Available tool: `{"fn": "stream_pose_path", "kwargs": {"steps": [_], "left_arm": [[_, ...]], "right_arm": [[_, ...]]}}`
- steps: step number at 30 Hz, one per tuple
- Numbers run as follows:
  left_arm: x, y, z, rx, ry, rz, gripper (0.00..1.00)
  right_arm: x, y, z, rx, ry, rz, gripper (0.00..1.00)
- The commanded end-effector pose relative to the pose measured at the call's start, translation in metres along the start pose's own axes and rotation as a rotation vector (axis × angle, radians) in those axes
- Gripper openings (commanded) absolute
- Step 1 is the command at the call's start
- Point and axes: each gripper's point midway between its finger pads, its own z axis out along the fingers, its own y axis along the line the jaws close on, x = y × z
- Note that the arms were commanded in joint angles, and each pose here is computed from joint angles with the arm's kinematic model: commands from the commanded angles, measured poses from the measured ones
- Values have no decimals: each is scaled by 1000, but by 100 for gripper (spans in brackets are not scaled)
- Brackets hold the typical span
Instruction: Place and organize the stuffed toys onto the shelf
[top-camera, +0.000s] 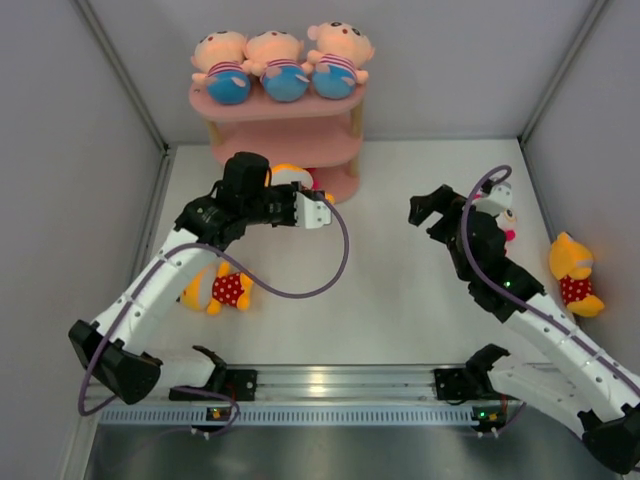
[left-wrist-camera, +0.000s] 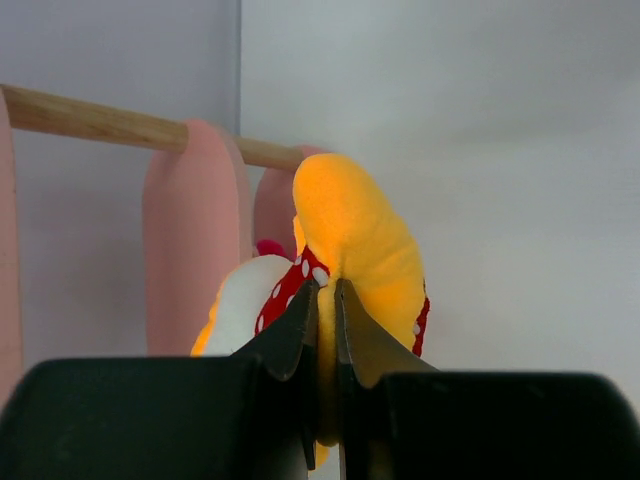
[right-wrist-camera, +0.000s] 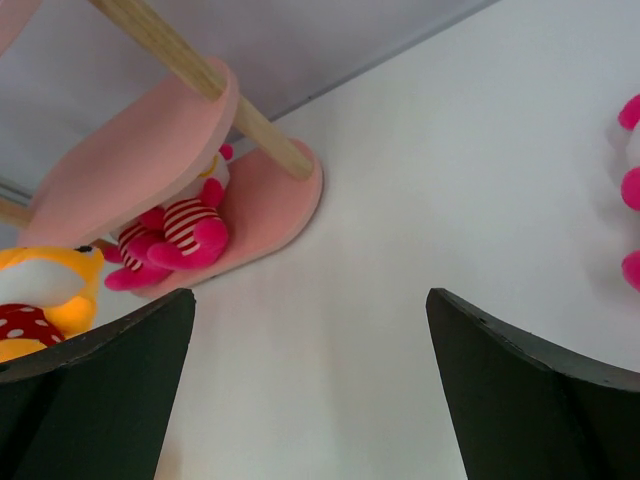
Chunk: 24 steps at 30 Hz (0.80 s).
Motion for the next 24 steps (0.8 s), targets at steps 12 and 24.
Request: {"fn": "stream_pose_path", "kwargs": {"steps": [12,24], "left_arm": [[-32,73,33,-164,-146,361,0],[5,108,79,-115,-186,401,0]], "right_arm": [[-18,-21,3,43,-105,-58,100],[-16,-28,15,70,-113,-83,100]]}}
